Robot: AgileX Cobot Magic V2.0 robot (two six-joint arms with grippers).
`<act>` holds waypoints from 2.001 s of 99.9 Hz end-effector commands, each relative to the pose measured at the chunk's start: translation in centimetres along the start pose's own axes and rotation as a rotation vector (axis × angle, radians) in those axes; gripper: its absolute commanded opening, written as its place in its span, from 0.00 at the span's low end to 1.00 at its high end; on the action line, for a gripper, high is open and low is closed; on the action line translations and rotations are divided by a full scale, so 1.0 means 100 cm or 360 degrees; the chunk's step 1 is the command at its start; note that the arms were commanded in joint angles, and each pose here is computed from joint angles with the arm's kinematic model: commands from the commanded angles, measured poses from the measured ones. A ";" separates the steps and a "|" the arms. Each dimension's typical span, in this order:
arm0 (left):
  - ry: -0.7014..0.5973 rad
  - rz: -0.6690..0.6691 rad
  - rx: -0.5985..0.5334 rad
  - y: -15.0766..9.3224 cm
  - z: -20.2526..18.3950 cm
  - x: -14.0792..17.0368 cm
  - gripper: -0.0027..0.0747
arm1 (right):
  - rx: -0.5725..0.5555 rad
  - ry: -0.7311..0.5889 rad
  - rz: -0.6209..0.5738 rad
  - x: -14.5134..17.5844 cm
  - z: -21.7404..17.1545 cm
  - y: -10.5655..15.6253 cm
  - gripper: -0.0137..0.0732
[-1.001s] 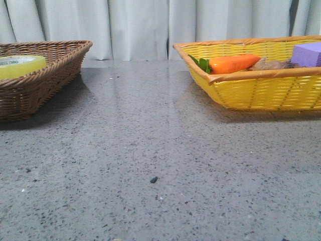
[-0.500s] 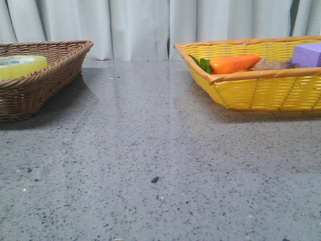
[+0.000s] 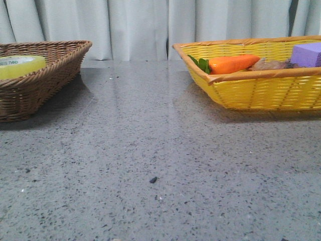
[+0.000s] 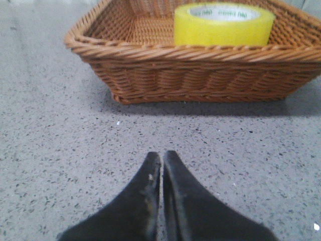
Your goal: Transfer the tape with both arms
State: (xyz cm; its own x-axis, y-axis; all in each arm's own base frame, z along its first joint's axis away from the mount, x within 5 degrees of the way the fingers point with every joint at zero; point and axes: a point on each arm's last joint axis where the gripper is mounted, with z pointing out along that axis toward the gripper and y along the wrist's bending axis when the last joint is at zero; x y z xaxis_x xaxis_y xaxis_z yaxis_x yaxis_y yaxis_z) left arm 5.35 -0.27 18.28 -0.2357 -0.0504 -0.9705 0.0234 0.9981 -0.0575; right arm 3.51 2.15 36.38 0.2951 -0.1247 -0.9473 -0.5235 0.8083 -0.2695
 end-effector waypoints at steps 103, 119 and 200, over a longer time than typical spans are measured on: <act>-0.0108 -0.0036 0.0007 0.000 -0.001 -0.003 0.01 | 0.0030 -0.0084 -0.0035 -0.001 0.004 0.001 0.07; -0.0108 -0.0036 0.0007 0.000 -0.001 -0.003 0.01 | 0.0183 -0.0001 -0.0078 0.021 0.009 0.002 0.07; -0.0108 -0.0036 0.0007 0.000 -0.001 -0.003 0.01 | 0.1127 0.0321 0.0247 0.157 -0.028 0.010 0.07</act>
State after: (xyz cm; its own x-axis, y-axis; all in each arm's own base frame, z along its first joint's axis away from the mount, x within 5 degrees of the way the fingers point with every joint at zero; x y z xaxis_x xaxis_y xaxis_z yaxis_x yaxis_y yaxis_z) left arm 5.34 -0.28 18.25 -0.2396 -0.0539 -0.9694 0.0238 0.9978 -0.0613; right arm 5.48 -0.55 20.88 0.0102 -0.0406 -0.9991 0.1021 0.9940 -0.0393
